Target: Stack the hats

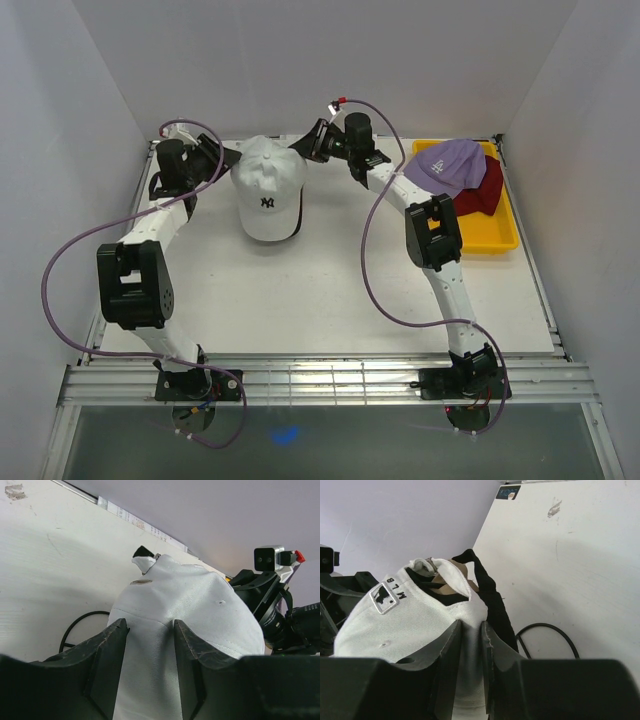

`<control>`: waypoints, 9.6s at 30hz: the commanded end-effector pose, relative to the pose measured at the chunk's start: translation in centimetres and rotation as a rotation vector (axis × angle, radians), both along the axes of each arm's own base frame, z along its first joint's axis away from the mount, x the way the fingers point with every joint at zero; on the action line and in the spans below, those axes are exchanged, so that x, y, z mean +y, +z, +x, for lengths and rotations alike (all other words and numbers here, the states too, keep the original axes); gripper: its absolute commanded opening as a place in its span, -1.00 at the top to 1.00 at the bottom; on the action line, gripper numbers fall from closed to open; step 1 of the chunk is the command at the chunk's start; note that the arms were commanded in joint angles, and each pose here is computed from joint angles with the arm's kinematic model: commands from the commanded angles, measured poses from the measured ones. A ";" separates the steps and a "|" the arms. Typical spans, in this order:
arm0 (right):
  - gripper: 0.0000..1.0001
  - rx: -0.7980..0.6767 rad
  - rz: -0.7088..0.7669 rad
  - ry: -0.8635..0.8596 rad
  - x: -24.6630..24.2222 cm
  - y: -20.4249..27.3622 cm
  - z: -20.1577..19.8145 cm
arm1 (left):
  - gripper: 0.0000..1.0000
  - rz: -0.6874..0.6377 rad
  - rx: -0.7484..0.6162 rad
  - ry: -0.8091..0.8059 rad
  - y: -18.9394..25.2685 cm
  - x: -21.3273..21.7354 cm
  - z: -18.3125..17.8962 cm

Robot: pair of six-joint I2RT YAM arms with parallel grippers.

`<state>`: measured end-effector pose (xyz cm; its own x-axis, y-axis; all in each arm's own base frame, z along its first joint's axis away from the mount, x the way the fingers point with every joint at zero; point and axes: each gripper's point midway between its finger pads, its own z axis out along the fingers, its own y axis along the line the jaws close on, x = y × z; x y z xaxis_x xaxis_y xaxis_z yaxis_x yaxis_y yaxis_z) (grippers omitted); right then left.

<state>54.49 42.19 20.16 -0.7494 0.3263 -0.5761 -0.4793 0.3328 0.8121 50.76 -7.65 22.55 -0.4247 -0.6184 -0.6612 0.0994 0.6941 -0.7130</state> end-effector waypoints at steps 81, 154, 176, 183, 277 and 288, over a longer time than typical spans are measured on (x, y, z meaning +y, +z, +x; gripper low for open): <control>-0.53 0.447 -0.599 -1.000 -45.1 1.0 0.0 | -0.61 -0.004 -0.173 -0.264 14.6 -7.9 -13.5; 0.84 -0.243 0.070 -0.026 -1.8 23.8 -8.7 | -0.65 0.066 -0.278 -0.120 26.3 -4.3 -15.9; 0.84 -0.199 -0.066 0.050 0.7 16.9 -10.0 | -0.66 0.046 -0.132 -0.136 18.9 -3.8 -14.7; 0.83 -0.197 -0.078 0.060 0.6 16.3 -10.5 | -0.66 -0.015 -0.020 -0.119 14.1 -2.3 -13.3; -0.62 0.076 0.319 0.126 -1.4 22.7 -14.9 | 1.00 -0.876 -0.342 -0.495 23.8 -5.4 -11.7; 0.61 0.073 0.340 0.114 -1.4 22.4 -14.6 | 1.00 -0.903 -0.297 -0.532 21.3 -5.8 -12.7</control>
